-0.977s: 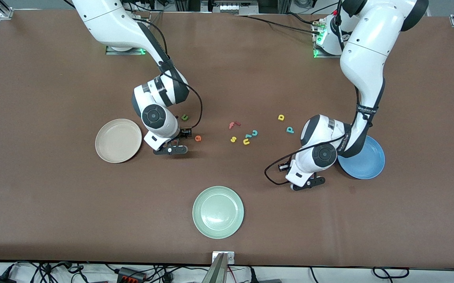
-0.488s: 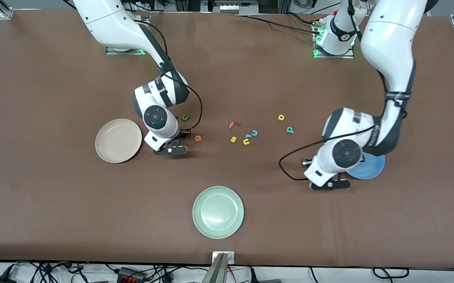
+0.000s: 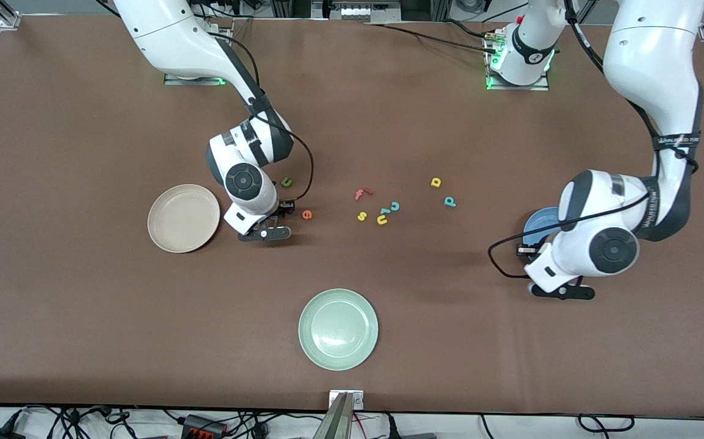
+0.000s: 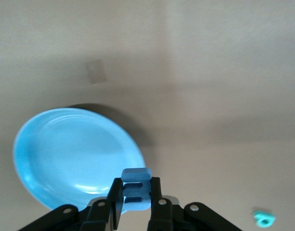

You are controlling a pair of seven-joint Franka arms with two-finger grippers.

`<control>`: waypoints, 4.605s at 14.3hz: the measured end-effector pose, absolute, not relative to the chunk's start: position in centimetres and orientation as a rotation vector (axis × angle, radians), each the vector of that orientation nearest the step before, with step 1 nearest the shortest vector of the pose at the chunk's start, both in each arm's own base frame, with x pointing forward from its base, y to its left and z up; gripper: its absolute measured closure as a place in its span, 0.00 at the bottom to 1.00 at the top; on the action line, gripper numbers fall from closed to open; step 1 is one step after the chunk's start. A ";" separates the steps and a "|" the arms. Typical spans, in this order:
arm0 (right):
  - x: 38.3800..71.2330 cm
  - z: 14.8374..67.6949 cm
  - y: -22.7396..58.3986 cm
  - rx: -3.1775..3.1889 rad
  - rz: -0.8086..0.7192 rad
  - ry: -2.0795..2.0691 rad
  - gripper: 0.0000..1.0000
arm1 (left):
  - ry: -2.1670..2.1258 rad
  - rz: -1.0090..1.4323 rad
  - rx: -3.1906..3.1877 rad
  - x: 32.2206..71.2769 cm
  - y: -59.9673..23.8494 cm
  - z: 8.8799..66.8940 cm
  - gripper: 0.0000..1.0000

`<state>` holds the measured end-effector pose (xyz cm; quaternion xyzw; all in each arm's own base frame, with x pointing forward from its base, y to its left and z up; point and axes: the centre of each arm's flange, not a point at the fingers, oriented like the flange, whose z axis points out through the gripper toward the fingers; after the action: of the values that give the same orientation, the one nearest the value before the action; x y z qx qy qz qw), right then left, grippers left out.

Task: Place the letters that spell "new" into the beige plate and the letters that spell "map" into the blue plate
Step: 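Carry the blue m onto the blue plate with the left gripper, then drop the pink m on the beige plate while the left gripper withdraws, then reach the right gripper to the orange letter while the left gripper reaches teal, then grasp the orange letter with the right gripper while the left gripper grasps teal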

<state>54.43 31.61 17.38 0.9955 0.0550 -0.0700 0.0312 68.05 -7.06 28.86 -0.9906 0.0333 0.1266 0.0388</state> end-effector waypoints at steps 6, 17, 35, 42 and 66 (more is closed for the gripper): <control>55.7 18.1 30.5 3.062 -0.183 0.139 0.74 | 0.117 0.511 -3.023 66.3 -0.2 26.1 0.73; 58.8 23.7 12.6 2.898 -0.397 -0.216 0.74 | 0.143 0.414 -3.083 62.6 -0.1 20.7 0.41; 57.4 25.9 30.5 3.061 -0.192 0.068 0.00 | -0.049 0.485 -3.072 58.5 -17.1 27.9 0.00; 55.2 21.4 35.8 3.129 -0.157 -0.042 0.12 | -0.036 0.387 -3.149 53.2 -23.1 23.6 0.00; 53.6 17.5 40.9 3.105 -0.106 -0.088 0.42 | -0.184 0.299 -3.182 49.8 -23.1 17.4 0.73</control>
<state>53.57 40.94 17.47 0.9989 -0.0283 -0.0341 0.0168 49.77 -23.11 17.38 -0.9935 -0.0576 0.0933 -0.0300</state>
